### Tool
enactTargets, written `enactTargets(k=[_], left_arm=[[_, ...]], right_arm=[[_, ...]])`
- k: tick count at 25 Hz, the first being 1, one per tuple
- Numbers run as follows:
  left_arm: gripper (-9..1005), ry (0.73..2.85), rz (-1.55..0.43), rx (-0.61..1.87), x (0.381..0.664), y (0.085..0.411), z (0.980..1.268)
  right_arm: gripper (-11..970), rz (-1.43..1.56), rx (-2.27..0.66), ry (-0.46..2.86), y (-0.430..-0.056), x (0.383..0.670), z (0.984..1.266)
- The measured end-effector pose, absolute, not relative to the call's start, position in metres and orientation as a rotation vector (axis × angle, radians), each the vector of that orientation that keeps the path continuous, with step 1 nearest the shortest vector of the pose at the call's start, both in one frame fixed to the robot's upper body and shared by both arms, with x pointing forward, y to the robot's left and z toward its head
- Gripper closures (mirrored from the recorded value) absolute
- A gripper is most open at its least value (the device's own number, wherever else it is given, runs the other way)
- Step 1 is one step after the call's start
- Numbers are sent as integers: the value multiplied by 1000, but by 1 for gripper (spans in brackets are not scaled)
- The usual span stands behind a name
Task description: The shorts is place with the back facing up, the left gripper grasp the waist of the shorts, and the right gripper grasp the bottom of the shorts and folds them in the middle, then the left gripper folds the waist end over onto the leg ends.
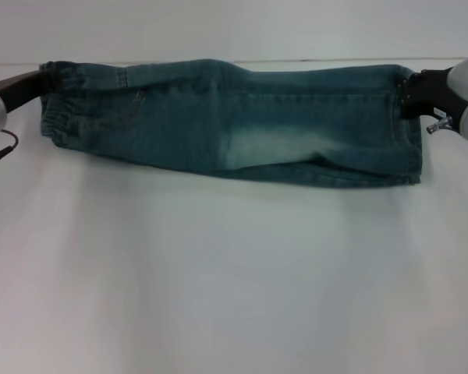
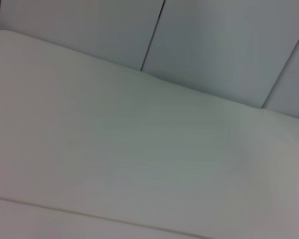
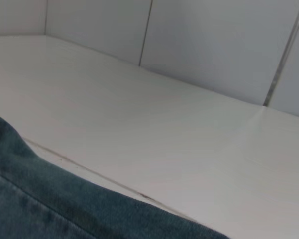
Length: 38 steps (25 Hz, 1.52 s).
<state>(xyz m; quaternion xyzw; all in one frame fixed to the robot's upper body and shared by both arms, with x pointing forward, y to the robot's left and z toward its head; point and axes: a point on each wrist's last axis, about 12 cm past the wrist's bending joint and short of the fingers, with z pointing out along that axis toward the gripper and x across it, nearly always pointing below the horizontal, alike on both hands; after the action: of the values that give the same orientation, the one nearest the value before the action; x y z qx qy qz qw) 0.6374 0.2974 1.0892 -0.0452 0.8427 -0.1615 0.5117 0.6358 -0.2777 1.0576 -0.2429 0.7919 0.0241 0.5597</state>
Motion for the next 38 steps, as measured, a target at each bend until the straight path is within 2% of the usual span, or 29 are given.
enactTargets(k=[10,16,26,29,34,38], left_arm=[[943,2031,-370,-73,639,294,1090],[904,2035,-326,-68,643,291,1088],[700,2048,-268,-60,644,292,1083],[472,2049,-264,-65,643,294,1082],[235,2053,-262,-71,640,298,1080],[120,2058,-263,-61,637,303,1079]], right_arm=[[882,45,-559,1874,-278,638,1058],[849,24,-565,1902,-270,643,1057],[632,11,-592,1907,-267,642,1054],[512,12,-585,1913,-268,640,1052],[294,12,-581,1918,-270,639,1051],[150,19,-573,1916,-270,638,1051]])
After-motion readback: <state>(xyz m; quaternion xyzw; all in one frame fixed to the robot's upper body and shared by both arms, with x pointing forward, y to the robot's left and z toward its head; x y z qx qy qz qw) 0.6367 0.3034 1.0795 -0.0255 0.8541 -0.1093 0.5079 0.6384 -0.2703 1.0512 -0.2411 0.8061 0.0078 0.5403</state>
